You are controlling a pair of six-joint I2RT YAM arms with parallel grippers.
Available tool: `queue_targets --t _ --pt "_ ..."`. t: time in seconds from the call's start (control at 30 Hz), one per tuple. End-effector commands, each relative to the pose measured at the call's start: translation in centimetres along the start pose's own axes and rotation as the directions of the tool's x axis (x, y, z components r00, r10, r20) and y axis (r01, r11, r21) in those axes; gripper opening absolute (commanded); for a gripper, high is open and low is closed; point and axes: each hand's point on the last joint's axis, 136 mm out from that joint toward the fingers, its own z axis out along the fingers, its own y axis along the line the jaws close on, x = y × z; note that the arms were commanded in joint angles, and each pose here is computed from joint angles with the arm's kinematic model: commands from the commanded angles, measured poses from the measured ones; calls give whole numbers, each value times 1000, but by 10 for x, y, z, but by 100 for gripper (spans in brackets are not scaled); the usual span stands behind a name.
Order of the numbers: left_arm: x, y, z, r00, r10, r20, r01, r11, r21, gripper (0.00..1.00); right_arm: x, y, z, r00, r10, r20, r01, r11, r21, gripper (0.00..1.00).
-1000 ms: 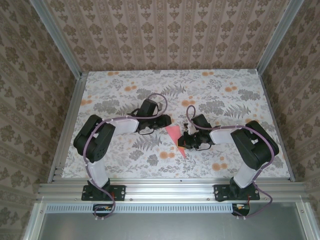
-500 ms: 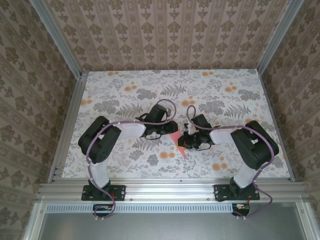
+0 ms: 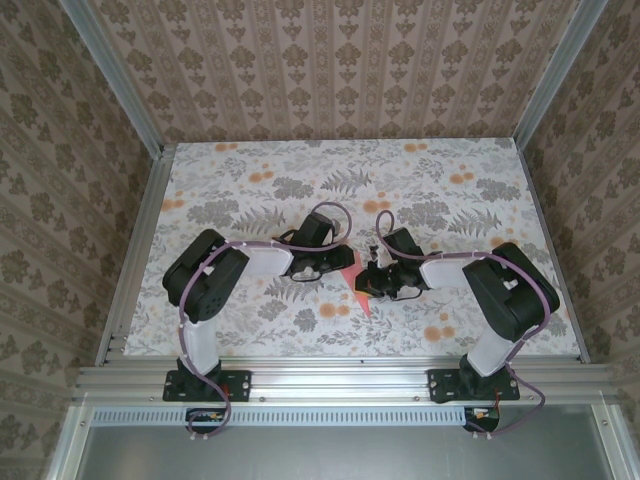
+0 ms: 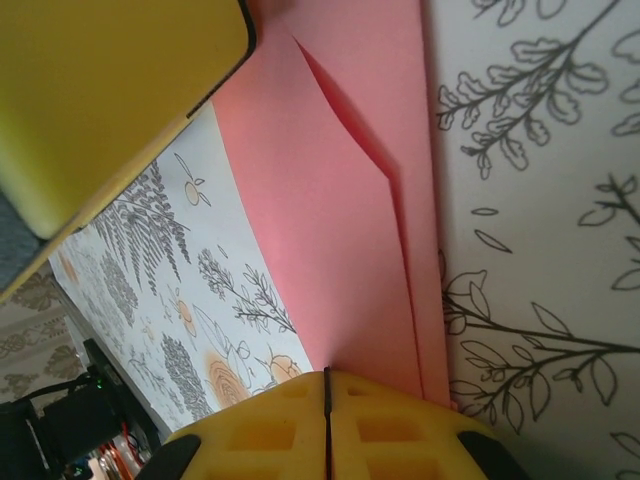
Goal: Fold a paper plane with a square sheet of paper (pick it up from the middle)
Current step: Fold the wing for the fifth time at the center of the table.
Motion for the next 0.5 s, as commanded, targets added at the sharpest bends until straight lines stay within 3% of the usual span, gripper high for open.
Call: queue_targets --t 0.0,0.27,0.47 --pt "15 25 6 998 -38 -44 35 996 -80 27 -12 18 -3 999 -10 33 12 999 -40 10" --pt "14 24 4 998 -32 -49 27 996 -87 28 -18 27 10 1000 -22 21 22 999 -45 10" --pt "14 23 3 998 -30 -48 26 996 -88 27 -17 7 23 1000 2 5 -2 1000 26 11"
